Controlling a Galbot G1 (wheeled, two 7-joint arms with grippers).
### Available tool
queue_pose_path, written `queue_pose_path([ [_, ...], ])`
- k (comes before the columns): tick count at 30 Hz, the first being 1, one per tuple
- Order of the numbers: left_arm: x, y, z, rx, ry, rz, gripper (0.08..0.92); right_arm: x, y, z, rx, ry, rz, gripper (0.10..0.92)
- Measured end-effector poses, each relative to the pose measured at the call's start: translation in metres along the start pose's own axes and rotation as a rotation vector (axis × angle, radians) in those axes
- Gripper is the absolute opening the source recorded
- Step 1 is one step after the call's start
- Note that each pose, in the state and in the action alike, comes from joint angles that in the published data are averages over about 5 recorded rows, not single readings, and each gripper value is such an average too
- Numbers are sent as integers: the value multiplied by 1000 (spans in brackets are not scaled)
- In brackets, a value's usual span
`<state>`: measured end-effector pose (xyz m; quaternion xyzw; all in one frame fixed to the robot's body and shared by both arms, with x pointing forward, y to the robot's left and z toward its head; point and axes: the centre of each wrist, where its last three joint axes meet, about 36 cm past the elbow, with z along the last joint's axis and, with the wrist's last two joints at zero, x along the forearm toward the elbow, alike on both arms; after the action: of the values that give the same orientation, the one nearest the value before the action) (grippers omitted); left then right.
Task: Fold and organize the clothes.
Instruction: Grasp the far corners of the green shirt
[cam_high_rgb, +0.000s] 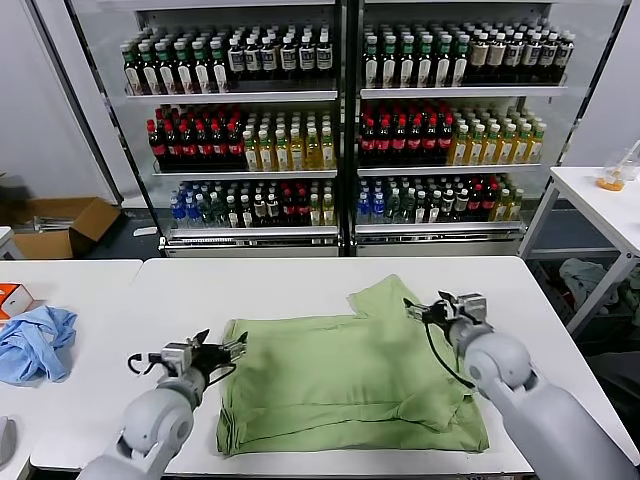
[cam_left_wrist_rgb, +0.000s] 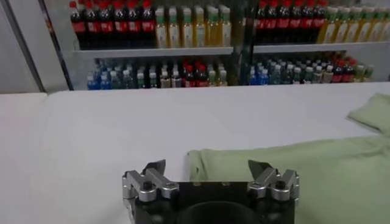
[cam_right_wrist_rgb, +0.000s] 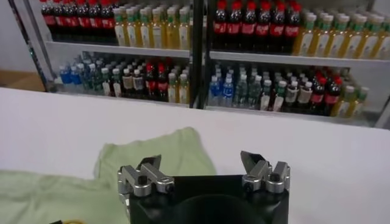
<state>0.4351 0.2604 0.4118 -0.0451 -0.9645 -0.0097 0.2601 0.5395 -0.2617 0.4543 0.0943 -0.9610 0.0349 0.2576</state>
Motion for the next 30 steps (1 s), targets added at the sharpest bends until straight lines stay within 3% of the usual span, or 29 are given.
queue_pose_path([
  [10,-41,-3,-5,4,32,-19,823,-46,4,-19,-40,52,-11,823],
  [20,-54,-2,-4,4,53,-26,823,-74,7,-13,-79,120,-33,803],
  [25,-54,-1,-3,7,58,-21,793,-80,5,-10,-86,140,-39,672],
  [30,-51,0,-1,13,62,-9,655,-82,6,-8,-91,148,-50,534],
])
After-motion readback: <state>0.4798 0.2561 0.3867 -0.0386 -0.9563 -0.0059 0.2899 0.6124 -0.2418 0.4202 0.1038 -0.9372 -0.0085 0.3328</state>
